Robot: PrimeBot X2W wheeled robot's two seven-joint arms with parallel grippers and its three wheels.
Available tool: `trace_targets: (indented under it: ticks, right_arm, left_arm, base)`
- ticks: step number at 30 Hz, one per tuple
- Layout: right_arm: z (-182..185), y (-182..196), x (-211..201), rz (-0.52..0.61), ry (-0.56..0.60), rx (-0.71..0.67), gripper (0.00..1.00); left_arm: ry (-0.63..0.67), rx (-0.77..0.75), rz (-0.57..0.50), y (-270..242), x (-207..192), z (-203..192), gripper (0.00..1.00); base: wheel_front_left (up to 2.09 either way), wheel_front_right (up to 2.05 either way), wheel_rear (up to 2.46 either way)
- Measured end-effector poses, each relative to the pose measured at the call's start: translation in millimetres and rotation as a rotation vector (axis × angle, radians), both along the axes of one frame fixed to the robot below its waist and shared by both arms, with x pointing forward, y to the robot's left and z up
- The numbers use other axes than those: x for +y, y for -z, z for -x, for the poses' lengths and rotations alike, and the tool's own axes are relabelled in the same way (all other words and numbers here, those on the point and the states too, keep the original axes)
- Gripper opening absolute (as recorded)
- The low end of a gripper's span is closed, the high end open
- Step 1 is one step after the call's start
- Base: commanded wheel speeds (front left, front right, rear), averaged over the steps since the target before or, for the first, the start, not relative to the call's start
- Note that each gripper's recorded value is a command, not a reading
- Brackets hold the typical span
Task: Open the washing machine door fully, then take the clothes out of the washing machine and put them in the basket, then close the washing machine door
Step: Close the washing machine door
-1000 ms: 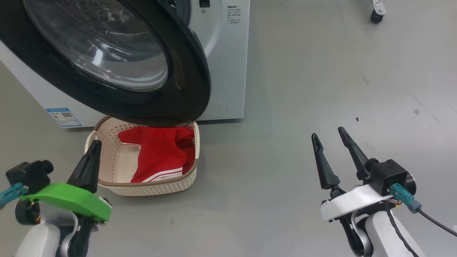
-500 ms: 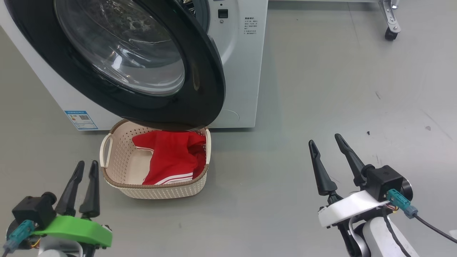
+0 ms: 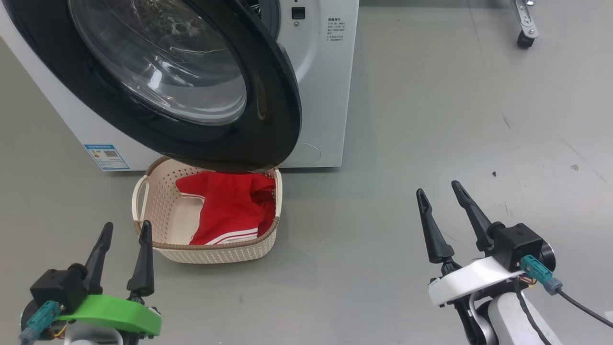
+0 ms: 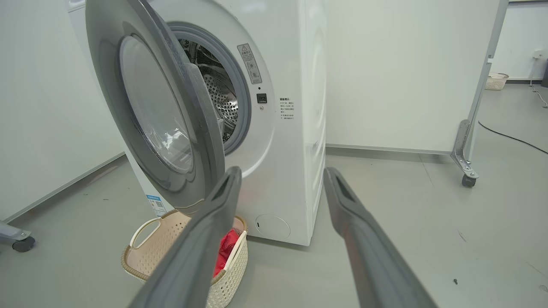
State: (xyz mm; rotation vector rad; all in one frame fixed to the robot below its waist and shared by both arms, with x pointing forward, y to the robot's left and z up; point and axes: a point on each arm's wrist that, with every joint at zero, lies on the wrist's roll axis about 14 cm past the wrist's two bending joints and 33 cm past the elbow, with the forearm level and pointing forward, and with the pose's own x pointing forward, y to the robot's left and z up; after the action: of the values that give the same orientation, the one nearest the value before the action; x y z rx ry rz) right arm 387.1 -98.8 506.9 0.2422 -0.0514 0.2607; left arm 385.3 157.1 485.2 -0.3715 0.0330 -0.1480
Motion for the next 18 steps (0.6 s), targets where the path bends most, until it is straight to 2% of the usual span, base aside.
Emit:
trace_targets:
  ticks: [18]
  right_arm:
    - [-1.4, 3.7, 0.0, -0.006, 0.000, 0.010, 1.00]
  left_arm:
    - [0.002, 0.001, -0.001, 2.9, -6.5, -0.6, 1.00]
  base:
    - [0.00, 0.00, 0.00]
